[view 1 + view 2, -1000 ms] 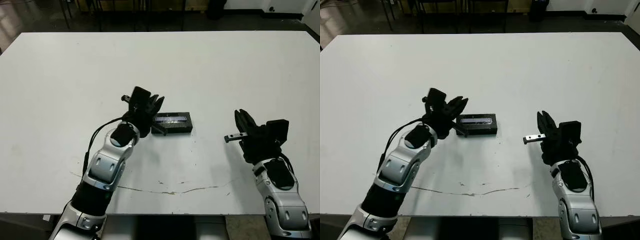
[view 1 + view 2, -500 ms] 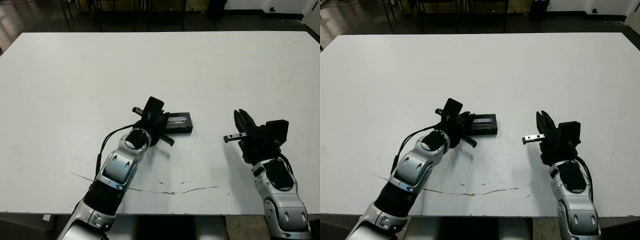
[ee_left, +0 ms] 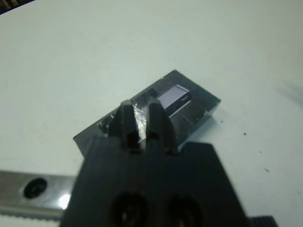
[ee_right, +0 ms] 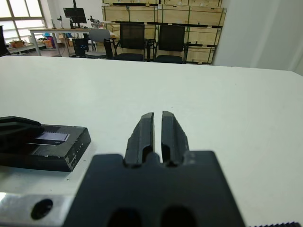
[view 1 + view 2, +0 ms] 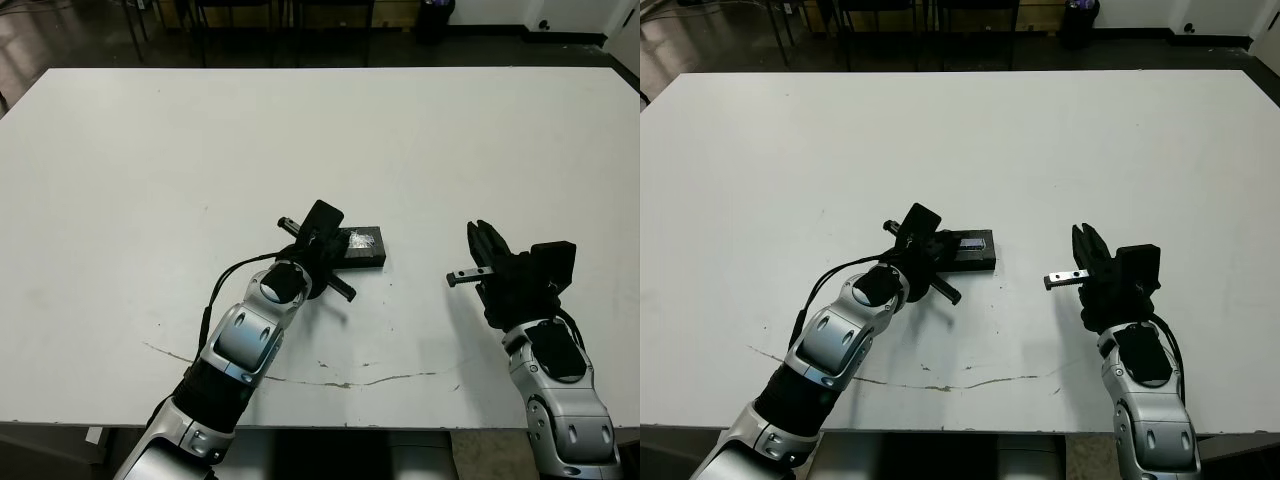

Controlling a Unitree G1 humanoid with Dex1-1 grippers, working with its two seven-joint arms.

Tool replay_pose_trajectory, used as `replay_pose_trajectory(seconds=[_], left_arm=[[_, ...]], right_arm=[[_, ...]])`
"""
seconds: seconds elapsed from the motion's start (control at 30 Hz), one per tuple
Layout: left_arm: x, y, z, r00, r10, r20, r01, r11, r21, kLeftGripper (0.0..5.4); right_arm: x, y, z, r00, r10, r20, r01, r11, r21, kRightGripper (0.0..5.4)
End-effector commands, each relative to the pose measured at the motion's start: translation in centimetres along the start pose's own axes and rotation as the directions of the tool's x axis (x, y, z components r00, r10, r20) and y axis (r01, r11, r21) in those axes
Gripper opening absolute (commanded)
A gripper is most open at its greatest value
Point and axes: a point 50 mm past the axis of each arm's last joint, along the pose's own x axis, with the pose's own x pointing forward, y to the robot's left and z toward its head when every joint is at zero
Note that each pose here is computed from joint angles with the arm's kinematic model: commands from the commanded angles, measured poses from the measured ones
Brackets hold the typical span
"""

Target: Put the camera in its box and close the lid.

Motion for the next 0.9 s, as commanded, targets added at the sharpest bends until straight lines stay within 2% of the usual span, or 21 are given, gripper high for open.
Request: replay_pose_trajectory(seconds=[0.03, 0.23, 0.43, 0.57, 0.73, 0.9], left_arm=[[-1.5, 0.7, -2.7, 0.997, -0.004, -0.074, -0.001, 0.998, -0.070, 0.01], [-4.3, 2.9, -0.2, 0.982, 0.078, 0.171, -0.054, 0.989, -0.140, 0.01], [-7.3, 6.6, 1.1, 0.900, 0.254, 0.353, -0.191, 0.960, -0.203, 0.01], [-9.4, 9.4, 0.3, 0.828, 0.412, 0.380, -0.322, 0.905, -0.279, 0.01], [-12.0, 12.9, -1.7, 0.748, 0.555, 0.365, -0.472, 0.831, -0.296, 0.01], [-13.4, 13.8, -3.5, 0.685, 0.622, 0.378, -0.557, 0.783, -0.277, 0.01]], right_arm=[[-0.2, -0.1, -0.5, 1.000, -0.012, -0.026, 0.012, 1.000, 0.007, 0.00], [0.0, -0.1, -0.3, 1.000, -0.015, -0.008, 0.015, 1.000, 0.003, 0.00], [0.7, 0.6, 0.1, 1.000, -0.008, 0.010, 0.008, 0.998, 0.056, 0.00], [1.2, 1.1, 0.9, 0.999, -0.023, 0.028, 0.022, 0.999, 0.039, 0.00], [1.8, 1.5, 1.5, 0.998, -0.048, 0.046, 0.046, 0.998, 0.049, 0.00], [2.6, 1.6, 1.6, 0.997, -0.054, 0.057, 0.050, 0.996, 0.072, 0.00]])
